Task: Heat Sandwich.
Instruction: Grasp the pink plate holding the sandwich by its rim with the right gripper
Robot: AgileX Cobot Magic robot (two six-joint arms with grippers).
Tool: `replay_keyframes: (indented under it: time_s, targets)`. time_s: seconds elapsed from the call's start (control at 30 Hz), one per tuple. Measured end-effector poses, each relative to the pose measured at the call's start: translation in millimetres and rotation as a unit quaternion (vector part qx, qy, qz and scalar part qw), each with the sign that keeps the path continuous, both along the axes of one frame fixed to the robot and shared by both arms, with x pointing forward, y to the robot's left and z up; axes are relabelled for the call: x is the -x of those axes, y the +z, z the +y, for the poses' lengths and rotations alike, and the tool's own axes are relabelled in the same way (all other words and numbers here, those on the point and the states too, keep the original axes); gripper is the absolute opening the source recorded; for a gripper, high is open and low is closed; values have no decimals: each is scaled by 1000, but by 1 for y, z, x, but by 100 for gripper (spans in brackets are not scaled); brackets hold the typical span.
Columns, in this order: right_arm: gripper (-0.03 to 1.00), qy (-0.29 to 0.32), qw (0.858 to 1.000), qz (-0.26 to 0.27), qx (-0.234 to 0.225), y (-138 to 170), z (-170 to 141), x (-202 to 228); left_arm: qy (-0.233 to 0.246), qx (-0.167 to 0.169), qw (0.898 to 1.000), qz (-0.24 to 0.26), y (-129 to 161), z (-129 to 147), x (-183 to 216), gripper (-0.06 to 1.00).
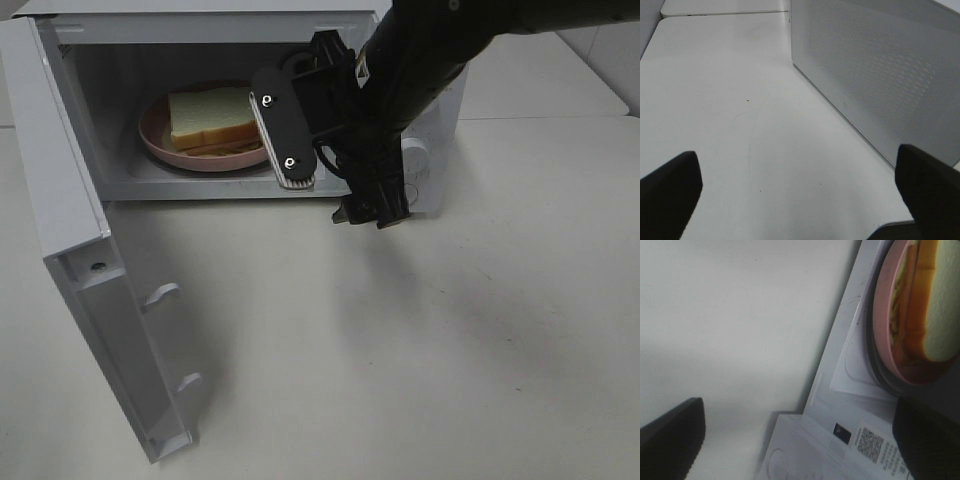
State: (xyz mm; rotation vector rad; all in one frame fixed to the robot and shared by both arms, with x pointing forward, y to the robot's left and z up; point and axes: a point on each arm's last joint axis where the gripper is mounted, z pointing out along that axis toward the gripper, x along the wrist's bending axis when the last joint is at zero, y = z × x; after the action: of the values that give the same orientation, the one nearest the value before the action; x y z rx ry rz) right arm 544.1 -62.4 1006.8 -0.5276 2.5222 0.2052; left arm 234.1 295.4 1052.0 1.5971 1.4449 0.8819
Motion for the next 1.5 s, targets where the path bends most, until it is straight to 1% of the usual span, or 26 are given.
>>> replay_keyframes:
  time_s: [0.3, 0.7, 1.1, 1.27, 1.5]
  targets:
    - [96, 2, 1000, -3, -3, -10, 17, -19, 0, 0, 1000, 0, 0, 0, 0, 97]
    - [95, 5, 1000, -19, -19, -23, 41, -48, 0, 0, 1000, 0, 0, 0, 0, 97]
    - [93, -10, 1000, -5, -23, -47, 61, -71, 0, 0, 1000, 0, 0, 0, 0, 97]
    - [92, -19, 999, -1, -27, -50, 68, -79, 0, 0, 1000, 0, 0, 0, 0, 97]
    - [90, -21, 1000, 6, -21, -53, 75, -83, 0, 0, 1000, 0, 0, 0, 0, 97]
